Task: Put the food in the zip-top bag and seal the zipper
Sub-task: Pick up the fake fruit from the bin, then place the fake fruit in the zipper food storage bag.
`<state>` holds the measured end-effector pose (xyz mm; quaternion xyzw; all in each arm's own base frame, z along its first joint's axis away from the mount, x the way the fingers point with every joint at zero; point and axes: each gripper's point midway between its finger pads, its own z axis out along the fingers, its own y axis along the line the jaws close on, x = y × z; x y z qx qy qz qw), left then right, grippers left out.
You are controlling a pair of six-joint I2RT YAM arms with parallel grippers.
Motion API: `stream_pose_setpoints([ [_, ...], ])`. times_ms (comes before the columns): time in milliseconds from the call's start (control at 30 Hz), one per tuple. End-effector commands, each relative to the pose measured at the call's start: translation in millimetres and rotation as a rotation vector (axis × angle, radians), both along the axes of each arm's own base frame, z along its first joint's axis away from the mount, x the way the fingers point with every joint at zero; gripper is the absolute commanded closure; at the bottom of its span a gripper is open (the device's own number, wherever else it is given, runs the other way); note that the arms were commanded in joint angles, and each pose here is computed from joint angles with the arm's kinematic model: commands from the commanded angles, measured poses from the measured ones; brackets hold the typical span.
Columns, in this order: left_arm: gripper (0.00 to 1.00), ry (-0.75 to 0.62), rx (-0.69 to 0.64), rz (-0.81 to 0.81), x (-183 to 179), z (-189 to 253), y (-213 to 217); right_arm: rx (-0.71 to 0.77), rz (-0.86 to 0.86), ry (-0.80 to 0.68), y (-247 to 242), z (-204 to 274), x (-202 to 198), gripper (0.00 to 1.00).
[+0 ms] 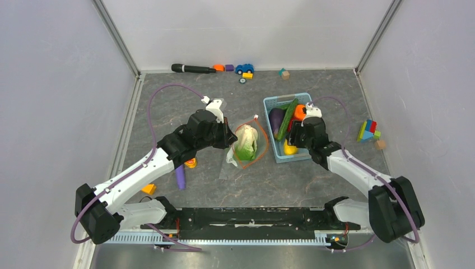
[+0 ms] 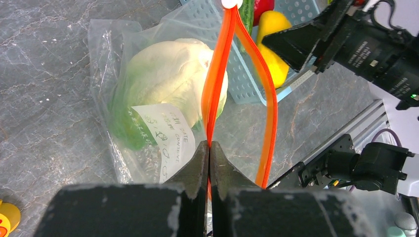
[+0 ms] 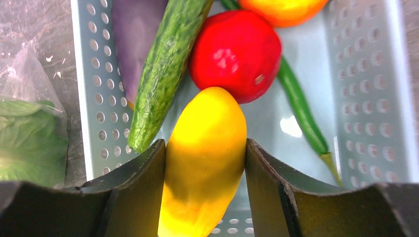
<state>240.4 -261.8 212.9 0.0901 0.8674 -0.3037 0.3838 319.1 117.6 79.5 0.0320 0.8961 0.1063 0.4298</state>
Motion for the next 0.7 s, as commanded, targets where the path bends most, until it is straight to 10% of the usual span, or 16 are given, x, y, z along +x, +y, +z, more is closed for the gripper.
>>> stream_pose_setpoints([
  [0,0.98,-0.045,-0.053,-0.019,3,17,-8,-0.084,-0.055,-0.101,-23,24,3,0.83],
  [667,0.98,-0.039,-0.055,-0.031,2,14,-10,-0.084,0.086,-0.592,-18,147,2,0.90],
])
